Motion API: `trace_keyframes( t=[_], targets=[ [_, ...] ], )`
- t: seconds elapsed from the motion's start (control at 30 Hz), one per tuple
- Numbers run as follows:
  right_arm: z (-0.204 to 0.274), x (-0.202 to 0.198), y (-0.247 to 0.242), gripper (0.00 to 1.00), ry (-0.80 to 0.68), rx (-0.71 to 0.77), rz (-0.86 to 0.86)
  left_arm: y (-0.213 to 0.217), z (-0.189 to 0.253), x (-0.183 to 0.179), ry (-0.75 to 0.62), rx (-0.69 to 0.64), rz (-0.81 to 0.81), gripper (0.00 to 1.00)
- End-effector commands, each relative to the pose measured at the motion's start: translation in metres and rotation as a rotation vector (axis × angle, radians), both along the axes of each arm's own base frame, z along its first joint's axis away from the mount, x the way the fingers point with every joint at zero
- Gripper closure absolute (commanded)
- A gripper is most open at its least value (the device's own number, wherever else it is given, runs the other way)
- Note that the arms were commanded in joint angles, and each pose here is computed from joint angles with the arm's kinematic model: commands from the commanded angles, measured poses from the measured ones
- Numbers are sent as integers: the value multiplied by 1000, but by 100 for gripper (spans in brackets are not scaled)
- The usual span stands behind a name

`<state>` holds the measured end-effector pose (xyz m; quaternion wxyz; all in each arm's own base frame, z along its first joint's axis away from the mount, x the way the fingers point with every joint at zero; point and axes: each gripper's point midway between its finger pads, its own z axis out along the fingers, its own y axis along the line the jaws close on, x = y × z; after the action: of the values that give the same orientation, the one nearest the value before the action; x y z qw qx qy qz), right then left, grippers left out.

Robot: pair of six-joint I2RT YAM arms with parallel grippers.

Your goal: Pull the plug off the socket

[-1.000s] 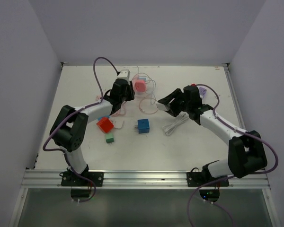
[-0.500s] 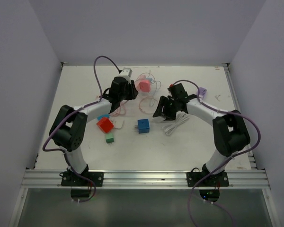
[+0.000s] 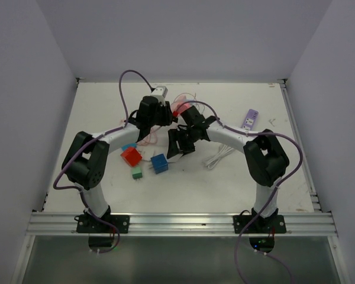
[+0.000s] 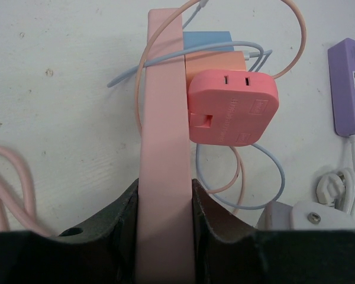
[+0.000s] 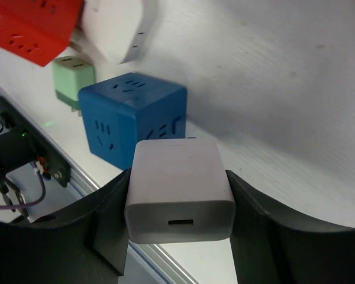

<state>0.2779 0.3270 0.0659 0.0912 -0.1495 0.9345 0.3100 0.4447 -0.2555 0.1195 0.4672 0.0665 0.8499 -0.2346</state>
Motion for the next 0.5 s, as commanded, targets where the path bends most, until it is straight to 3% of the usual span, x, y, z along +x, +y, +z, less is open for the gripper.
trace_keyframes(
  t=[0.0, 0.07, 0.27, 0.47],
  targets=[
    [30, 6, 20, 42, -78, 100, 89, -8, 65, 16, -164, -65, -27, 100],
    [29, 8, 18, 34, -94, 91, 79, -9, 64, 15, -161, -65, -33, 100],
    [34, 14, 2, 23, -180, 44, 30, -12, 63, 13, -159, -62, -62, 100],
    [46, 22, -14, 23, -240, 44, -39, -16, 54, 6, -133, -67, -87, 100]
  ],
)
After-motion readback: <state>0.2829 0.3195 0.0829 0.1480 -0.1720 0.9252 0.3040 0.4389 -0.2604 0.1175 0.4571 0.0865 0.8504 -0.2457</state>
